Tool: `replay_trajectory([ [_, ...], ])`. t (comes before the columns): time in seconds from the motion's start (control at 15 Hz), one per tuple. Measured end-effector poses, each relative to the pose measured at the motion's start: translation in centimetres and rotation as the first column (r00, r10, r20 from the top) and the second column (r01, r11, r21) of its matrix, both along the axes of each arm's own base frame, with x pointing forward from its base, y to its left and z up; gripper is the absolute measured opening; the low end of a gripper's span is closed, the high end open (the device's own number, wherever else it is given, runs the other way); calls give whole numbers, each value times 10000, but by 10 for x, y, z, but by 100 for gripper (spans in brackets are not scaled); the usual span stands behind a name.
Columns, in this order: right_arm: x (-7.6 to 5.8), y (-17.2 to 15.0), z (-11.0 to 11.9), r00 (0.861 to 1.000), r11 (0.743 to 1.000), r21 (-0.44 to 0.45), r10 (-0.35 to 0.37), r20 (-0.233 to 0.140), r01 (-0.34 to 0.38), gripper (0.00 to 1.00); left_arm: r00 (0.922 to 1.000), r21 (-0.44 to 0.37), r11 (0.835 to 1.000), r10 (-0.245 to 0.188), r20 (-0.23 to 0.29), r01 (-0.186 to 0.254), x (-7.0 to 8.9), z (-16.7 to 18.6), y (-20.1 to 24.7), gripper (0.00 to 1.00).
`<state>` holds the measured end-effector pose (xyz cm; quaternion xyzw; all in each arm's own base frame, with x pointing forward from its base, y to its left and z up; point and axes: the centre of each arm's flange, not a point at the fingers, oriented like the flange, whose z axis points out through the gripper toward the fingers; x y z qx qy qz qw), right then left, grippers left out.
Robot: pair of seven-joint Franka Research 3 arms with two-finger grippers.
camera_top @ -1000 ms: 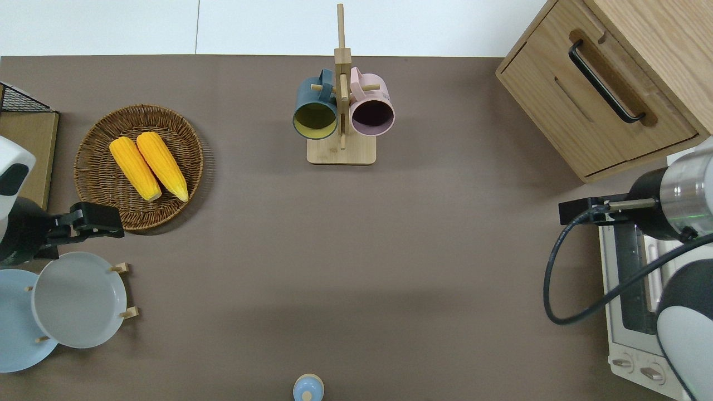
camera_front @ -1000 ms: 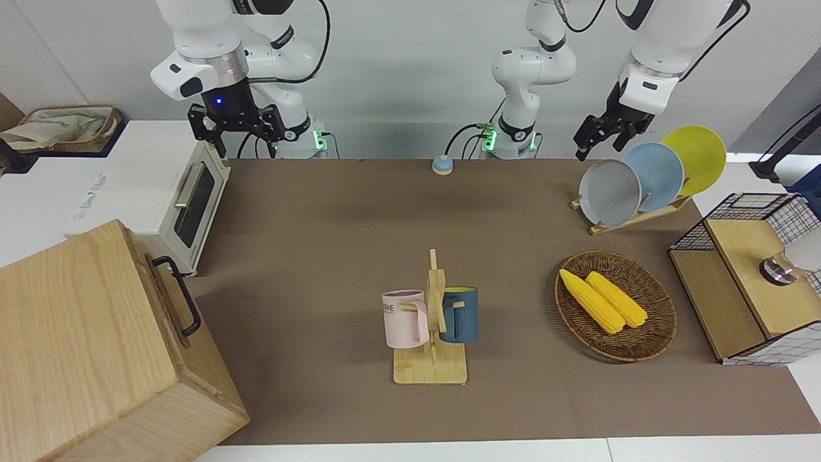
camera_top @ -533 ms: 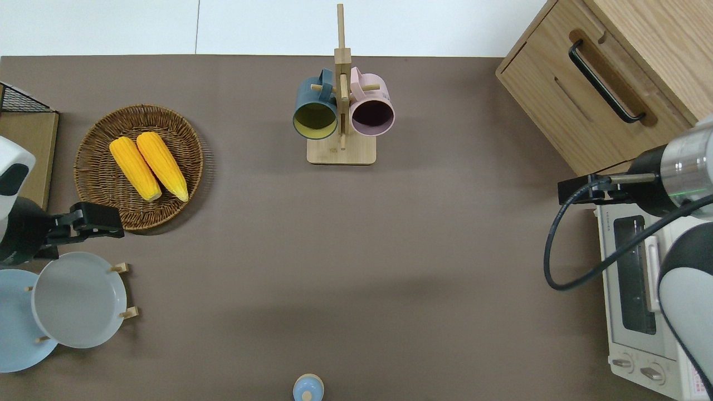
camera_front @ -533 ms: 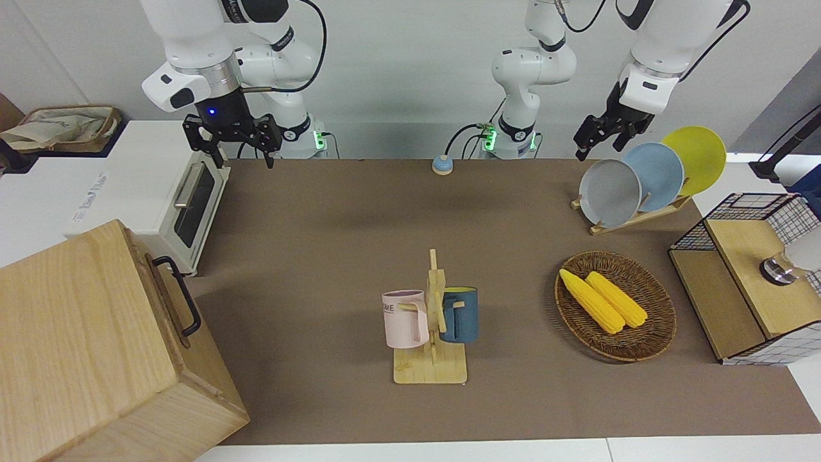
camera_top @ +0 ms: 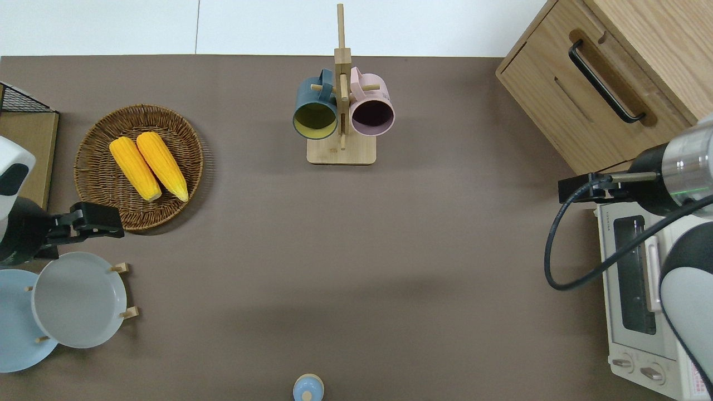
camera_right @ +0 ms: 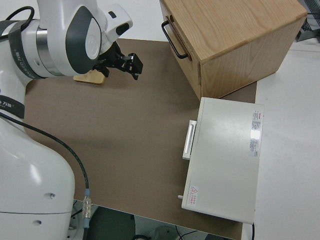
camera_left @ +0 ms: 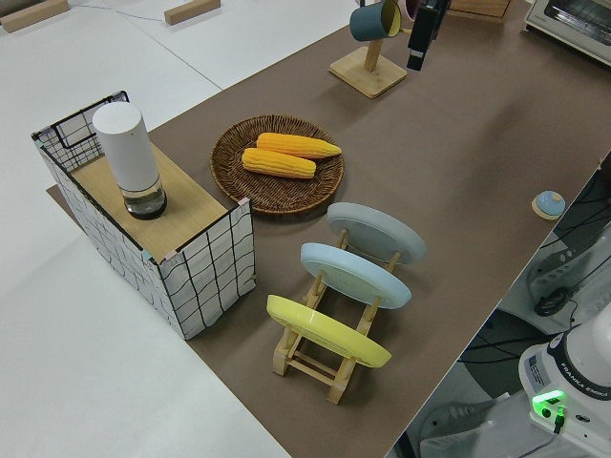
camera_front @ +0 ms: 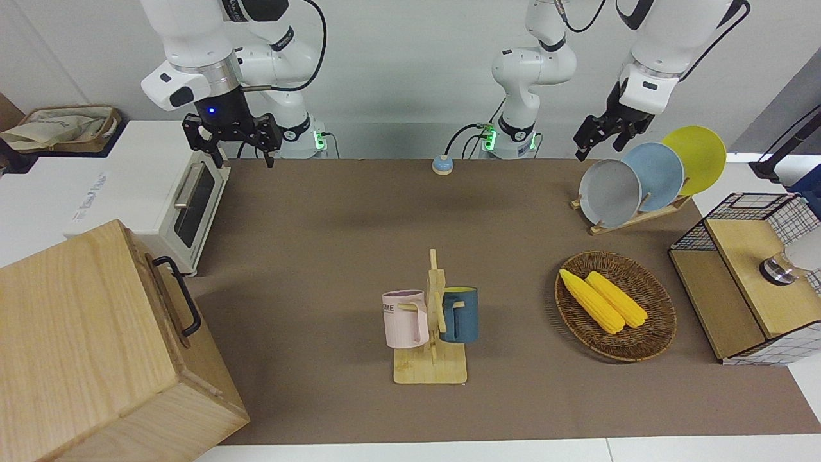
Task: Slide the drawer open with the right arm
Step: 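Lift the right arm up from beside the toaster oven, then swing the right gripper forward toward the wooden drawer's black handle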
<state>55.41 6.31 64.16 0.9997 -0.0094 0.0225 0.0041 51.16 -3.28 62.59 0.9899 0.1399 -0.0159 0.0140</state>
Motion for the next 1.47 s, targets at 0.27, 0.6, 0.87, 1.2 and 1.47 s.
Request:
replay_trajectory([
  [0.27, 1, 6, 1, 9999, 10000, 6, 98, 40, -98, 99, 10000, 0, 10000, 0, 0, 0, 0, 0, 0, 100],
  [0.6, -1, 24, 5, 9999, 9997, -262, -7, 161, 12, 99, 10000, 0, 10000, 0, 0, 0, 0, 0, 0, 100],
  [0.87, -3, 33, 6, 9989, 9903, -1369, 295, 367, -243, 98, 10000, 0, 10000, 0, 0, 0, 0, 0, 0, 100],
  [1.2, -8, 64, 7, 9912, 9419, -3231, 1180, 608, -923, 98, 10000, 0, 10000, 0, 0, 0, 0, 0, 0, 100],
  [1.47, -13, 107, -14, 9798, 8460, -5175, 1889, 653, -1287, 98, 10000, 0, 10000, 0, 0, 0, 0, 0, 0, 100],
])
